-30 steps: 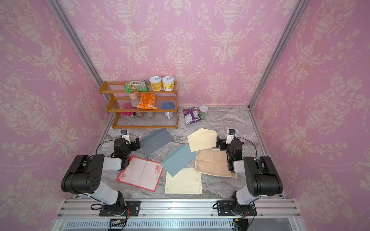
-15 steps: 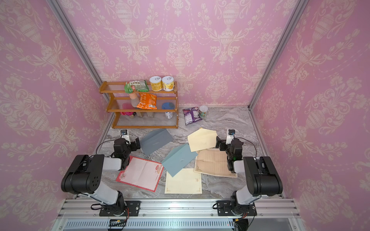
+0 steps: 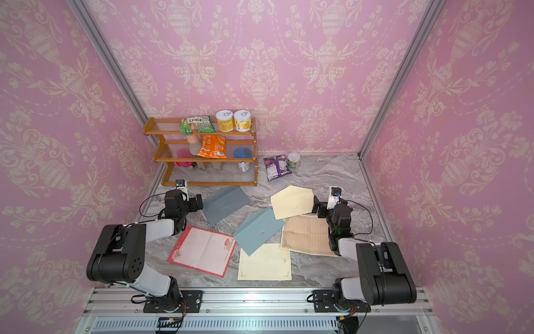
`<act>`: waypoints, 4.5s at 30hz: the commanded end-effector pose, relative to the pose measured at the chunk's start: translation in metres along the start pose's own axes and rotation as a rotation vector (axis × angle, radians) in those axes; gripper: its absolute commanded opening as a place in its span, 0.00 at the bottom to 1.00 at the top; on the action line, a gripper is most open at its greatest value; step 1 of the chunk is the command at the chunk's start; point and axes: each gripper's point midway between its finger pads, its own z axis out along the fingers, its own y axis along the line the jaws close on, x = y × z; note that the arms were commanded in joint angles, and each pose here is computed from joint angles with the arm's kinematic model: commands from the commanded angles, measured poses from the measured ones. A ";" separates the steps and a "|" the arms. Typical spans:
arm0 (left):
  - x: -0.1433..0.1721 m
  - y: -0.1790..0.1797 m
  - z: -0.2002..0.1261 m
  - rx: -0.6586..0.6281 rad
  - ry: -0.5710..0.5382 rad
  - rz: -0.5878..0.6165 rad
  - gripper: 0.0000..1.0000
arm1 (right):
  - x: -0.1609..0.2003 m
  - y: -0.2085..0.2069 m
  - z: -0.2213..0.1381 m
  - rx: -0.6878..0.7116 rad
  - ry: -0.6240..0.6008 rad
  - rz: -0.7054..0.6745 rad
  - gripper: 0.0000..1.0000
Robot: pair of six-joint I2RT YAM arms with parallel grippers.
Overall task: Fold the letter paper in half and place it into the envelope
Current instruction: Fold the letter paper at the center of the board.
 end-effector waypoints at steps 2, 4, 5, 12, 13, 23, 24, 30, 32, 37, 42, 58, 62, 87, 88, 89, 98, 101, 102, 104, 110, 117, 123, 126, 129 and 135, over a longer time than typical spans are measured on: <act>-0.012 -0.027 -0.021 0.044 0.134 0.110 0.99 | -0.003 -0.008 -0.020 0.086 0.097 0.052 1.00; -0.016 -0.039 -0.032 0.045 0.172 0.142 0.99 | -0.007 -0.015 -0.030 0.147 0.125 0.092 1.00; -0.018 -0.048 -0.037 0.053 0.180 0.158 0.99 | -0.008 -0.017 -0.035 0.161 0.127 0.112 1.00; -0.018 -0.101 -0.084 0.099 0.241 0.107 0.99 | -0.003 -0.030 -0.057 0.287 0.271 0.223 1.00; -0.016 -0.111 -0.092 0.114 0.250 0.102 0.99 | -0.002 -0.027 -0.059 0.275 0.316 0.216 1.00; 0.005 -0.228 -0.148 0.241 0.330 0.198 0.99 | 0.004 -0.022 -0.078 0.353 0.567 0.278 1.00; 0.009 -0.243 -0.151 0.267 0.345 0.205 0.99 | 0.005 -0.022 -0.080 0.361 0.580 0.287 1.00; 0.026 -0.321 -0.166 0.395 0.382 0.271 0.99 | 0.019 -0.026 -0.083 0.413 0.701 0.255 1.00; 0.031 -0.348 -0.166 0.451 0.396 0.276 0.99 | 0.027 -0.026 -0.081 0.426 0.786 0.235 1.00; 0.046 -0.407 -0.160 0.549 0.426 0.309 0.92 | 0.049 -0.032 -0.082 0.518 1.000 0.218 1.00; 0.067 -0.452 -0.160 0.640 0.469 0.321 0.69 | 0.071 -0.040 -0.093 0.562 1.085 0.287 1.00; 0.141 -0.483 -0.142 0.712 0.634 0.375 0.00 | 0.113 -0.046 -0.100 0.412 1.148 0.614 1.00; 0.152 -0.486 -0.137 0.713 0.661 0.386 0.00 | 0.117 -0.046 -0.092 0.384 1.146 0.637 1.00; 0.192 -0.494 -0.110 0.673 0.743 0.408 0.00 | 0.114 -0.041 -0.067 0.194 1.083 0.751 0.80; 0.192 -0.495 -0.109 0.673 0.741 0.408 0.00 | 0.112 -0.040 -0.068 0.189 1.074 0.752 0.75; 0.193 -0.496 -0.109 0.671 0.743 0.407 0.00 | 0.110 -0.039 -0.069 0.187 1.068 0.752 0.70; 0.193 -0.499 -0.105 0.659 0.749 0.402 0.00 | 0.087 -0.041 -0.084 0.226 1.045 0.737 0.45; 0.190 -0.501 -0.106 0.659 0.747 0.403 0.00 | 0.084 -0.035 -0.086 0.215 1.043 0.749 0.37; 0.190 -0.501 -0.105 0.655 0.749 0.403 0.00 | 0.082 -0.034 -0.088 0.212 1.040 0.748 0.37; 0.189 -0.501 -0.105 0.652 0.750 0.404 0.00 | 0.080 -0.030 -0.090 0.202 1.036 0.744 0.37; 0.185 -0.503 -0.106 0.648 0.750 0.407 0.00 | 0.078 -0.025 -0.090 0.197 1.017 0.735 0.06; 0.141 -0.504 -0.116 0.643 0.690 0.410 0.00 | 0.048 -0.024 -0.092 0.272 0.965 0.658 0.00; 0.085 -0.489 -0.121 0.619 0.614 0.374 0.09 | -0.011 -0.008 -0.086 0.282 0.824 0.637 0.00; 0.059 -0.475 -0.121 0.597 0.586 0.364 0.21 | -0.040 0.010 -0.076 0.224 0.803 0.616 0.00; 0.034 -0.456 -0.117 0.556 0.557 0.350 0.42 | -0.079 0.035 -0.067 0.132 0.755 0.611 0.00; -0.027 -0.413 -0.108 0.481 0.477 0.277 0.66 | -0.131 0.075 -0.069 -0.017 0.713 0.635 0.00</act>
